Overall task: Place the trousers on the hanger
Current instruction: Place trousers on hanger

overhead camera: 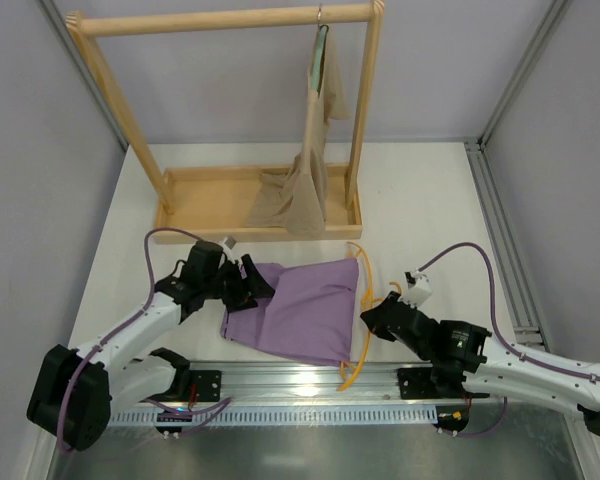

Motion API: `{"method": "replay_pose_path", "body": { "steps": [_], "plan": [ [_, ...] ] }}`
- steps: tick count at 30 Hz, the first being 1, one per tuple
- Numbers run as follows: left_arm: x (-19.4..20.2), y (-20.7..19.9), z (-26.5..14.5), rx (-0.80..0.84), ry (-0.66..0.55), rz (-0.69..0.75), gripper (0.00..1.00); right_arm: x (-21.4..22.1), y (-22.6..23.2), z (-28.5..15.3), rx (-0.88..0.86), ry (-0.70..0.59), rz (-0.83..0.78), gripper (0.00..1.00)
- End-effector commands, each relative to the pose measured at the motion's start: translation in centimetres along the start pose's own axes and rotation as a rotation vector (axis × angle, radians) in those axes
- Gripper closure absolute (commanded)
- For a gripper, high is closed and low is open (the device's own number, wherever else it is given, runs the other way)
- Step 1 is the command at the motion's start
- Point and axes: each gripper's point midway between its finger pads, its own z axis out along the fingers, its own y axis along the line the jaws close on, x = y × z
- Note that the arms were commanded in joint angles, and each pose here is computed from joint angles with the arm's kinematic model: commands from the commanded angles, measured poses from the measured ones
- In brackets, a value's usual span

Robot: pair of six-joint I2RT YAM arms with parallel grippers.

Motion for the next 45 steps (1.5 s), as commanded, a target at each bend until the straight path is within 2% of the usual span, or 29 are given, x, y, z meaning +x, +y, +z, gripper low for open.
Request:
{"method": "replay_pose_path", "body": {
  "steps": [1,6,10,13,20,23,26,27,29,30,32,35,39,45],
  "plan": [
    [-3.3,-5.8,-0.4,0.189,-0.065,0.104,0.29,0.3,0.0,0.0,-0.007,0.014,-0.04,0.96],
    [-3.6,-7.1,1.0,0.228,0.006,0.099,0.27,0.6,0.8,0.4,-0.017,0.029,-0.057,0.96],
    [-5.0,-6.3,0.9,0.162,-0.069,0.103,0.26,0.7,1.3,0.6,-0.018,0.038,-0.073,0.96],
    [-5.4,-7.2,0.9,0.195,-0.084,0.116,0.24,0.7,1.7,0.6,-0.024,0.041,-0.074,0.96],
    [-4.1,-5.0,3.9,0.135,0.045,0.079,0.28,0.3,1.9,0.3,-0.031,0.031,-0.078,0.96],
    [-4.2,-5.2,4.2,0.144,0.056,0.074,0.3,0.1,1.8,0.2,-0.03,0.027,-0.08,0.96],
    [-4.8,-7.0,3.9,0.213,0.051,0.087,0.39,0.1,1.9,0.1,-0.035,0.027,-0.075,0.96],
    [-5.0,-7.5,3.8,0.227,0.045,0.078,0.52,0.0,2.1,0.2,-0.04,0.025,-0.073,0.96],
    [-5.7,-9.0,3.0,0.261,0.022,0.092,0.67,0.3,2.2,0.3,-0.039,0.034,-0.077,0.96],
    [-6.3,-9.7,2.7,0.284,-0.004,0.108,0.81,0.3,2.3,0.4,-0.044,0.035,-0.074,0.96],
    [-7.2,-10.9,1.4,0.301,-0.06,0.137,0.93,0.5,2.5,0.5,-0.046,0.04,-0.076,0.96],
    [-8.0,-11.6,-0.1,0.317,-0.141,0.188,1.0,0.5,2.8,0.6,-0.057,0.038,-0.068,0.96],
    [-8.1,-9.5,-0.7,0.207,-0.186,0.211,1.0,0.2,3.0,0.7,-0.063,0.021,-0.046,0.96],
    [-7.3,-6.9,-0.6,0.075,-0.143,0.184,1.0,0.4,1.1,2.1,-0.023,-0.033,0.032,0.96]
  ]
}}
